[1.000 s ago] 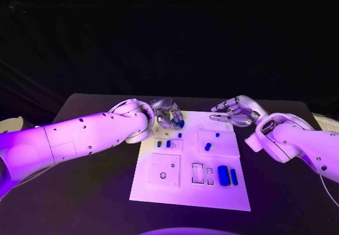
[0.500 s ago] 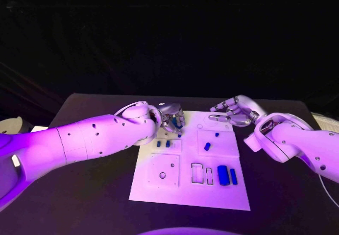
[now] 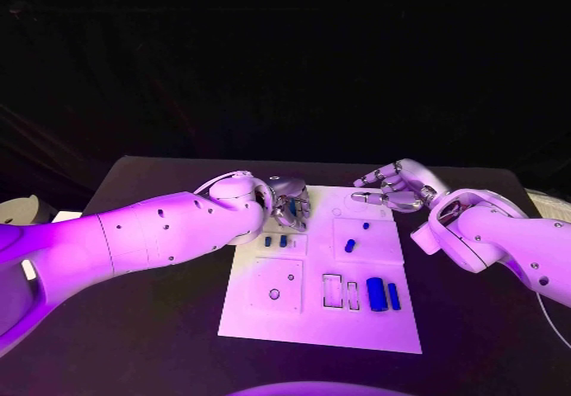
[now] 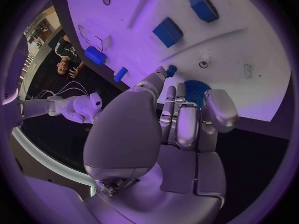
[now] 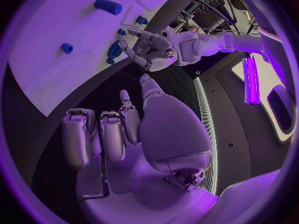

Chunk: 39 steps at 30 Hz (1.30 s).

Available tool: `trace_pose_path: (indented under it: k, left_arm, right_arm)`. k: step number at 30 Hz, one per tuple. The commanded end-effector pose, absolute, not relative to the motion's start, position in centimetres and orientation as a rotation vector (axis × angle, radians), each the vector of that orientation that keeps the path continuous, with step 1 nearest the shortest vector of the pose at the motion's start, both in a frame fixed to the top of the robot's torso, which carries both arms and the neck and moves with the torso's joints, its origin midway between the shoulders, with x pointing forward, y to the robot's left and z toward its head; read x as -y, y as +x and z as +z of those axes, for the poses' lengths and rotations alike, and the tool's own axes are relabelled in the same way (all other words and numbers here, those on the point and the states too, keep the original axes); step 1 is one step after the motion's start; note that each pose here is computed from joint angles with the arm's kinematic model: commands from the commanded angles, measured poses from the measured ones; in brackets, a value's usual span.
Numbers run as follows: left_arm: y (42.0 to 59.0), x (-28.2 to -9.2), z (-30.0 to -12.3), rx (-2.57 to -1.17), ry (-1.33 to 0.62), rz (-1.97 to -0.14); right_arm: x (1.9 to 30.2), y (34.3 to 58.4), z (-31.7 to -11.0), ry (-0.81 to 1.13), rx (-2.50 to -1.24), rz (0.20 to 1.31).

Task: Assemble the parts on the task board

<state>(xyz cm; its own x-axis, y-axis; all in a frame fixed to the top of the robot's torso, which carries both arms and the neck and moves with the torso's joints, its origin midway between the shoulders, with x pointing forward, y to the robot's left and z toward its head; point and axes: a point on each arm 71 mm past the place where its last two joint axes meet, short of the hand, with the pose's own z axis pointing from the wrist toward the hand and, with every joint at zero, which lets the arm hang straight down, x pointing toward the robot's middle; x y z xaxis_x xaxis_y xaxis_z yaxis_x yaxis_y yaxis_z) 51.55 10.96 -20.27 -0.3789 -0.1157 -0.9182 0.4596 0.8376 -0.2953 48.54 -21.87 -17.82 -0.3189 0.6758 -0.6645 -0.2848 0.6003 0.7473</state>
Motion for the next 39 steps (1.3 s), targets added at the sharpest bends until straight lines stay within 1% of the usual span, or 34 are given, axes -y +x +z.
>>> trace_pose_path:
  k: [1, 10, 21, 32, 39]
  left_arm:
    - [51.5, -10.7, -20.6, -1.897, 0.280, -0.602]
    - [51.1, -10.4, -21.4, -1.920, 0.284, -0.611]
    - [51.1, -10.3, -21.8, -1.954, 0.286, -0.589]
    - [51.3, -10.5, -22.0, -1.967, 0.275, -0.564]
    - [51.3, -10.4, -21.7, -1.928, 0.259, -0.600]
  right_arm:
    - [21.7, 48.5, -17.8, 0.316, -1.633, 1.009]
    - [21.6, 48.5, -17.8, 0.315, -1.633, 1.010]
    - [21.6, 48.4, -17.8, 0.315, -1.634, 1.011]
    - [21.6, 48.4, -17.8, 0.314, -1.634, 1.011]
    - [21.5, 48.4, -17.8, 0.313, -1.634, 1.013]
